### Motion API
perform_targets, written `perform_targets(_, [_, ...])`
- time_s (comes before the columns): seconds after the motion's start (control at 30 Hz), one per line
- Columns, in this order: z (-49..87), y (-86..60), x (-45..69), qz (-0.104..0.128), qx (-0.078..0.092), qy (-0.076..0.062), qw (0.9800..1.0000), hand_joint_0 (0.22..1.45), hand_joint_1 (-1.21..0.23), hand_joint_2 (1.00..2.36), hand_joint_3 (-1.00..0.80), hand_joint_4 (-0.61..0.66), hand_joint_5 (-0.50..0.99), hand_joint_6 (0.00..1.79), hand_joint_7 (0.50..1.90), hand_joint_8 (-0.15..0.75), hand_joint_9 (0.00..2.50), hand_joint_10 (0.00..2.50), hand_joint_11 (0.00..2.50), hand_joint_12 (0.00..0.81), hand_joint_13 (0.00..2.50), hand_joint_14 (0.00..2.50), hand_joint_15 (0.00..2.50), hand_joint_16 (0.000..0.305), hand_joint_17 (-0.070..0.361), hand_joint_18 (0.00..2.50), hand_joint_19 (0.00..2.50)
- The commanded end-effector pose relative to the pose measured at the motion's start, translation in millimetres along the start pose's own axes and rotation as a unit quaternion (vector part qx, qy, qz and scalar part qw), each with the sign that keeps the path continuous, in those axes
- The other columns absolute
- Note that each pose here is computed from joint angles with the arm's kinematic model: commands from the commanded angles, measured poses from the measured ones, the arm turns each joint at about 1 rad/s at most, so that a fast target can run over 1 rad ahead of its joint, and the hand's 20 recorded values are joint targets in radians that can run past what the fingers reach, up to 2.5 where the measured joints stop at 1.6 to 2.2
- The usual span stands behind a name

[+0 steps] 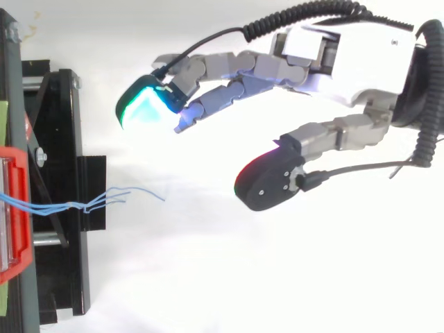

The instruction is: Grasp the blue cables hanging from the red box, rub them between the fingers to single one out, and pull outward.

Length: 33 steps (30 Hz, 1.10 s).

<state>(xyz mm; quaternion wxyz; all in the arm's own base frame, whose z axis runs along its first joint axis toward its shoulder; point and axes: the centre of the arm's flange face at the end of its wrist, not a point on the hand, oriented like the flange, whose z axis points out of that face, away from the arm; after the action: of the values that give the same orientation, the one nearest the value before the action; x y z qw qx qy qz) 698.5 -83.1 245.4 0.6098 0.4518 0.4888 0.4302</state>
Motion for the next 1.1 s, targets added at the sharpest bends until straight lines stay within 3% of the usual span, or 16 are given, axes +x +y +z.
perform_targets(0.0, [3.2,-8.4,6.0,-0.008,-0.007,-0.004,0.9999,0.46,-0.52,1.00,-0.50,0.19,-0.25,0.50,0.69,0.235,0.12,0.00,0.00,0.356,0.01,0.00,0.09,0.055,0.124,0.00,0.13])
perform_targets(0.07, [5.8,-5.4,10.9,-0.007,-0.020,-0.007,0.9998,0.47,-0.53,1.00,-0.50,0.20,-0.24,0.50,0.70,0.239,0.14,0.00,0.00,0.357,0.06,0.00,0.11,0.054,0.121,0.00,0.15])
perform_targets(0.2, [5.6,-4.8,14.0,-0.019,-0.018,-0.015,0.9996,0.48,-0.55,1.00,-0.50,0.21,-0.23,0.50,0.71,0.256,0.26,0.00,0.00,0.348,0.22,0.00,0.13,0.048,0.108,0.10,0.15])
perform_targets(0.23, [5.5,-17.1,17.4,-0.024,-0.009,-0.015,0.9996,0.48,-0.55,1.00,-0.50,0.21,-0.23,0.50,0.71,0.257,0.28,0.00,0.00,0.349,0.23,0.00,0.13,0.047,0.106,0.11,0.14])
perform_targets(0.33, [6.2,-31.1,22.1,-0.022,-0.005,-0.013,0.9997,0.48,-0.55,1.00,-0.50,0.22,-0.23,0.50,0.71,0.261,0.32,0.00,0.00,0.346,0.28,0.01,0.15,0.046,0.103,0.15,0.15])
perform_targets(0.43, [9.4,-45.0,27.2,-0.014,-0.013,-0.016,0.9997,0.48,-0.55,1.00,-0.50,0.23,-0.22,0.50,0.73,0.267,0.36,0.00,0.02,0.349,0.33,0.01,0.18,0.045,0.102,0.18,0.17])
perform_targets(0.5, [10.8,-43.6,30.4,-0.013,-0.021,-0.018,0.9995,0.48,-0.55,1.00,-0.50,0.24,-0.22,0.50,0.73,0.269,0.38,0.00,0.04,0.352,0.34,0.01,0.19,0.045,0.102,0.20,0.18])
perform_targets(0.67, [8.4,-46.7,32.0,-0.015,-0.008,-0.022,0.9996,0.49,-0.54,1.00,-0.50,0.24,-0.21,0.50,0.74,0.277,0.44,0.00,0.09,0.348,0.39,0.01,0.21,0.044,0.100,0.24,0.20])
perform_targets(0.93, [9.2,-44.8,38.7,-0.023,-0.010,-0.038,0.9990,0.50,-0.54,1.00,-0.49,0.25,-0.21,0.50,0.75,0.281,0.49,0.00,0.12,0.349,0.43,0.01,0.23,0.043,0.097,0.27,0.21])
perform_targets(0.97, [14.6,-66.7,45.4,-0.026,-0.004,-0.044,0.9987,0.50,-0.54,1.00,-0.49,0.25,-0.21,0.50,0.75,0.282,0.49,0.00,0.12,0.349,0.44,0.01,0.23,0.043,0.097,0.27,0.21])
perform_targets(1.07, [22.2,-82.9,52.2,-0.017,-0.005,-0.041,0.9990,0.50,-0.54,1.00,-0.49,0.25,-0.20,0.50,0.76,0.284,0.51,0.00,0.13,0.347,0.45,0.01,0.24,0.043,0.096,0.27,0.21])
